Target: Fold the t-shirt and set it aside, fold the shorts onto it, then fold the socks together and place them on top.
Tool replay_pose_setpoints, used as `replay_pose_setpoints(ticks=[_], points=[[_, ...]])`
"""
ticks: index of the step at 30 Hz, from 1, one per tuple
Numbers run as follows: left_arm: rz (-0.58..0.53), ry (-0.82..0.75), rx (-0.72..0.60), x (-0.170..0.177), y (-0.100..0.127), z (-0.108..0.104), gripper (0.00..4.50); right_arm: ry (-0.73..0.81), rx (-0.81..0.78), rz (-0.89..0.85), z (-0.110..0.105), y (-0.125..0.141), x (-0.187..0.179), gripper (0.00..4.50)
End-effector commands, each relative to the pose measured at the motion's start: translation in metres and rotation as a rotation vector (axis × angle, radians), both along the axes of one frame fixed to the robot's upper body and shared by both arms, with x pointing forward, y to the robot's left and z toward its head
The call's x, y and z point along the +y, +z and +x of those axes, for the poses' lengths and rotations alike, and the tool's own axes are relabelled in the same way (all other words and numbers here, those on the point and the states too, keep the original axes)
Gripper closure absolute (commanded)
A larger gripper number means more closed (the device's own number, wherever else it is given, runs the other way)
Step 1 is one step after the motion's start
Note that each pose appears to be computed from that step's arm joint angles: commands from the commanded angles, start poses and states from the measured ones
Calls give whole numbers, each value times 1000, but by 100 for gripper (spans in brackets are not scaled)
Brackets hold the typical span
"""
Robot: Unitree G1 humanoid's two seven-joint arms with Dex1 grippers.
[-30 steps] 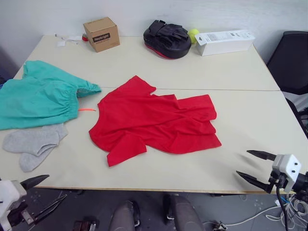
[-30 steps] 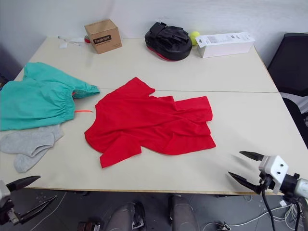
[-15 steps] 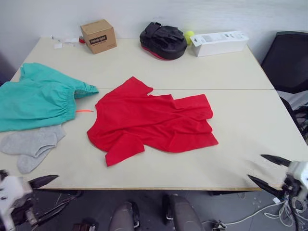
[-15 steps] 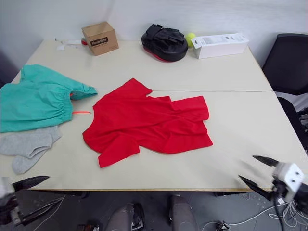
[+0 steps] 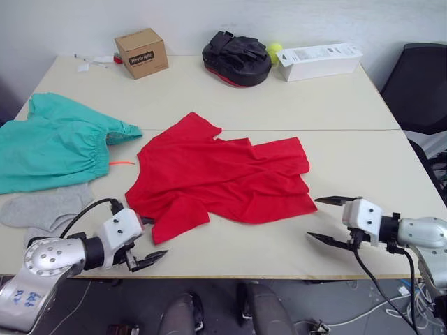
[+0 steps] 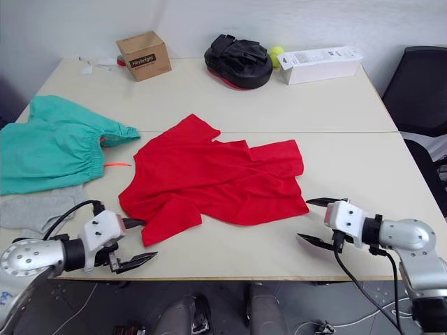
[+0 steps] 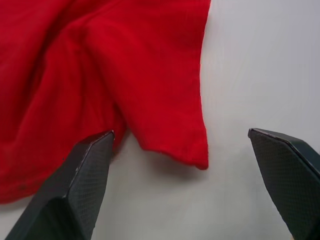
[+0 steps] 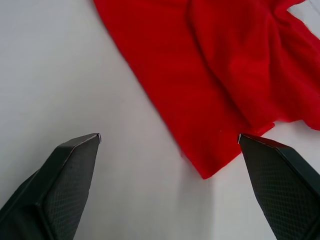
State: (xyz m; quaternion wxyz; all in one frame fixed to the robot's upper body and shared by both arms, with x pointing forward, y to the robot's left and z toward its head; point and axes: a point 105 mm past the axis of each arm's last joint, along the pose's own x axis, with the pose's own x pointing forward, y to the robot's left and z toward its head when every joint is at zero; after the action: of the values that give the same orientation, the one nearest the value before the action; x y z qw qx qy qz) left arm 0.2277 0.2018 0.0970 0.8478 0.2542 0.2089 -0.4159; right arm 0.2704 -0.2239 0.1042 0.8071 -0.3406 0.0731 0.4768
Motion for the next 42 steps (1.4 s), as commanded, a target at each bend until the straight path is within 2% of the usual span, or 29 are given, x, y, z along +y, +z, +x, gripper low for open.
replay_pose_setpoints(ticks=[1,3,5,6,10,18,21,23,25,28,30,33,36,39,42], points=[[44,12,-41,-1,-1,11,0,-40,-30,3,13,3,1,3],[76,4,-45,0,-3,13,0,-38,-29,-10,16,2,1,3],[68,21,-43,1,-4,14,38,-39,-9,-24,19,-2,1,0],[63,24,-37,1,-5,14,58,-42,6,-36,21,-5,1,40],[76,33,-11,4,-10,12,187,-25,42,-101,25,-17,-1,165],[69,-5,2,10,-10,8,441,-58,47,-112,39,-18,-1,439],[64,-32,-15,13,-8,8,450,-80,58,-106,43,-16,-1,449],[86,6,-50,24,-5,11,450,-68,85,-110,42,-16,1,449],[56,8,-55,28,-1,6,450,-43,132,-76,38,-13,4,449],[-78,-109,-10,17,10,-20,450,119,262,-28,7,-7,12,449],[-112,-116,43,21,13,-32,450,206,368,-11,-16,-2,12,449],[-127,-111,169,32,14,-50,450,225,461,-34,-33,3,7,449],[-166,-133,228,30,25,-57,450,240,569,-26,-47,9,9,449],[-196,-145,241,26,35,-51,450,224,570,13,-42,20,13,449],[-196,-109,159,29,45,-26,450,163,438,55,-15,37,11,449]])
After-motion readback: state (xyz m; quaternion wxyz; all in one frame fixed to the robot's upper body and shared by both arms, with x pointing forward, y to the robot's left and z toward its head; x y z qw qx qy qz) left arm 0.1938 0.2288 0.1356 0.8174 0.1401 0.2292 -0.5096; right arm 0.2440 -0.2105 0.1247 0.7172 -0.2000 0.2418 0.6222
